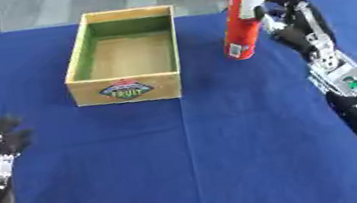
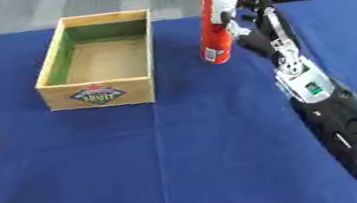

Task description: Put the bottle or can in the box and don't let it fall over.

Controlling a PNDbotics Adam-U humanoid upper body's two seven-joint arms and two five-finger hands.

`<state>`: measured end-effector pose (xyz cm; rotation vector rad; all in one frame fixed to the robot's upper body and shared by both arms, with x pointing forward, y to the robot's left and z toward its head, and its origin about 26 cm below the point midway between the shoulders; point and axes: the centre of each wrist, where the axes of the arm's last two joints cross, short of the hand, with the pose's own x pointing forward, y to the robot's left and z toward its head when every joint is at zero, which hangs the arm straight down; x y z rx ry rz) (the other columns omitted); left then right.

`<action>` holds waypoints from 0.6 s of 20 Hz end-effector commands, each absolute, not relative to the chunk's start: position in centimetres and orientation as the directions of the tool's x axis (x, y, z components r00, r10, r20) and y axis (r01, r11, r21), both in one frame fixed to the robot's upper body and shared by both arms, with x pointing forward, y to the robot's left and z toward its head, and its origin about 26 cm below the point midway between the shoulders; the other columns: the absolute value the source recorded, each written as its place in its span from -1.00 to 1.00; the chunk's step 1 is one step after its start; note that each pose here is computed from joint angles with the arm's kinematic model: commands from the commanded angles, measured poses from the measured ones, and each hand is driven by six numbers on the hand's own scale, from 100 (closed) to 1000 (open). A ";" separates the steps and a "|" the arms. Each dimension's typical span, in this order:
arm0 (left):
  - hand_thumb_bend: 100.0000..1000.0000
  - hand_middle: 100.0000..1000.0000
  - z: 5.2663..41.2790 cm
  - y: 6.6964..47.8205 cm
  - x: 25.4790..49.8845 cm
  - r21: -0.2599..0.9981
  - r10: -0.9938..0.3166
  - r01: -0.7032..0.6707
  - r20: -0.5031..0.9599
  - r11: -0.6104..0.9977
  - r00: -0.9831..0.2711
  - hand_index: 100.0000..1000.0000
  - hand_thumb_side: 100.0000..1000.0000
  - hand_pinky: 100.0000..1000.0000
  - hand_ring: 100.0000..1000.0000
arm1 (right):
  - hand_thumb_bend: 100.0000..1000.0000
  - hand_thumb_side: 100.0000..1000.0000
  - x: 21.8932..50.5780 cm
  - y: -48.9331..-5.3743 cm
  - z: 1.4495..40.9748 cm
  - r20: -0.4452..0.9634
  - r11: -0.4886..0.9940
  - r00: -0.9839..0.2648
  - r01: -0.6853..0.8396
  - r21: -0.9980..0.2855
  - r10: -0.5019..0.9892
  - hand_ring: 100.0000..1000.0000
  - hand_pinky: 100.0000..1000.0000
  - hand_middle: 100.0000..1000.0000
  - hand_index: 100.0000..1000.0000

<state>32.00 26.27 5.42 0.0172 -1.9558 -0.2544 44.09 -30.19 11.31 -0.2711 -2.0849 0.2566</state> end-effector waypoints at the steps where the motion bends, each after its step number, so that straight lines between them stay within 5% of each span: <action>1: -0.26 0.67 6.4 26.2 32.3 0.198 -0.134 0.112 0.897 0.974 -0.420 0.88 0.46 0.68 0.61 | -0.48 -0.33 44.5 -31.4 13.1 0.792 0.943 -0.515 0.127 -0.307 0.327 0.89 0.72 0.92 1.00; 12: -0.26 0.67 6.8 26.0 32.5 0.200 -0.132 0.116 0.892 0.973 -0.432 0.88 0.46 0.68 0.61 | -0.47 -0.33 45.5 -31.6 13.5 0.797 0.943 -0.505 0.155 -0.294 0.332 0.89 0.72 0.91 1.00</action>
